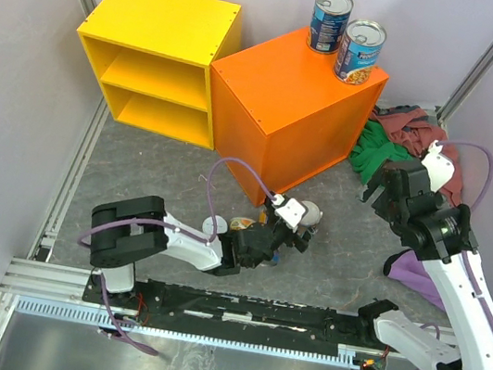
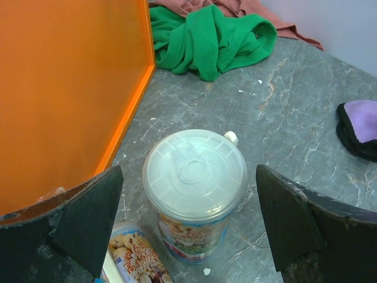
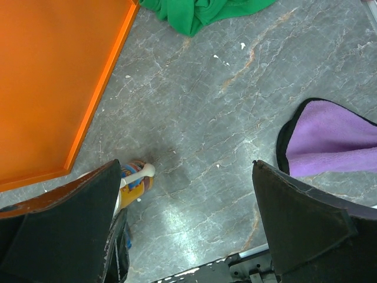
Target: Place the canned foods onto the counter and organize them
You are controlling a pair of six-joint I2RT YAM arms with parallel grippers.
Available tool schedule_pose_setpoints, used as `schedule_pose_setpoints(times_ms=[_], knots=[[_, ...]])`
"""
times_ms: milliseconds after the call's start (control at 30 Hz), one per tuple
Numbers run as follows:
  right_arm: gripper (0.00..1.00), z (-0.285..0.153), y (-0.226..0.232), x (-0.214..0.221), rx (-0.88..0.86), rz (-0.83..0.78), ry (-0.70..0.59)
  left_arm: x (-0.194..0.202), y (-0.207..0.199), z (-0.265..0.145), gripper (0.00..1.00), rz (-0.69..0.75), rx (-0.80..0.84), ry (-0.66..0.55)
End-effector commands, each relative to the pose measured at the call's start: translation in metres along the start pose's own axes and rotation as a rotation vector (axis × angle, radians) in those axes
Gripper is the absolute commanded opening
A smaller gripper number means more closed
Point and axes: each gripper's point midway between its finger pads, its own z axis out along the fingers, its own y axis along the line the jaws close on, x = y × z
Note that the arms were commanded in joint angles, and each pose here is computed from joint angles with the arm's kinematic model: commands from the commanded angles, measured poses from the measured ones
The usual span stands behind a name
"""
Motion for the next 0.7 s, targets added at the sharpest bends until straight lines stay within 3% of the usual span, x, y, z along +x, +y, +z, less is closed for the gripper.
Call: schedule_pose_setpoints(times_ms=[0, 433, 667], knots=[[1.00, 0.003, 0.005, -0.007, -0.011, -0.002, -0.022, -0.017, -0.005, 0.010, 1.00, -0.063, 0.008, -0.065], [1.00, 0.008, 0.009, -0.005, -0.010, -0.016, -0.011, -0.010, -0.009, 0.023, 0.97, -0.047, 0.052, -0.062], [0.99, 0.008, 0.006, -0.002, -0.004, -0.020, -0.004, -0.007, -0.020, 0.033, 0.90, -0.023, 0.097, -0.047]])
